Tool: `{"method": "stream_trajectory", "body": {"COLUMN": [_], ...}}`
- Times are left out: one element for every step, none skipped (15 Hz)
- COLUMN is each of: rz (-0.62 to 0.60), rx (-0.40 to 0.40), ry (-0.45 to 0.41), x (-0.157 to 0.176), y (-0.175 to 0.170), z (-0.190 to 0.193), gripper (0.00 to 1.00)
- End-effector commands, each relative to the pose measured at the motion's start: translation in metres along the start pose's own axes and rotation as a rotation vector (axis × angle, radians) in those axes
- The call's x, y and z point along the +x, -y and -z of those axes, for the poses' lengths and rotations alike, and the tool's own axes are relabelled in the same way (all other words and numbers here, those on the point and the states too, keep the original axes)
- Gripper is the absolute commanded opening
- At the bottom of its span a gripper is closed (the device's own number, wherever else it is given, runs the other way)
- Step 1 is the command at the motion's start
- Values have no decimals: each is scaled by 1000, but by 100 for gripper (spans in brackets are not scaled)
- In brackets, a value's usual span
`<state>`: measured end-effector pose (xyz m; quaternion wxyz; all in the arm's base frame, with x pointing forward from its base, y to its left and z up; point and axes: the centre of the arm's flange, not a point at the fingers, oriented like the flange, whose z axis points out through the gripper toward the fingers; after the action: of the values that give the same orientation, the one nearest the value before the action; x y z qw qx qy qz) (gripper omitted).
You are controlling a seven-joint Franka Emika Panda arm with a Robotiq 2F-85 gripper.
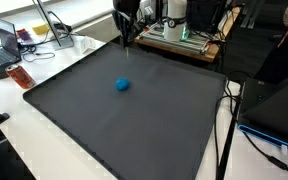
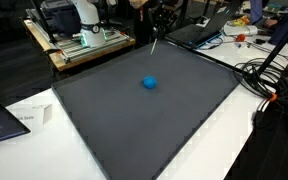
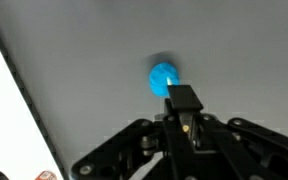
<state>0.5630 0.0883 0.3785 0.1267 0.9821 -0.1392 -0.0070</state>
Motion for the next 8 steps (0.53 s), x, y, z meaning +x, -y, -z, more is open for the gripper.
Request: {"method": "stream_trajectory", "body": {"rz": [9,3,1,5,3,-6,-9,-13], "rx": [-21,-24,-23,-25,-29,-39,-43,-50], "ry": [50,51,49,50,58,63,71,71], "x": [34,39,43,46,50,54,56,59], "y": [18,23,27,31,34,37,39,41], "z": [-17,-25,-33,-41,-49,-58,-65,-72], "gripper": [3,3,3,3,3,3,3,3]}}
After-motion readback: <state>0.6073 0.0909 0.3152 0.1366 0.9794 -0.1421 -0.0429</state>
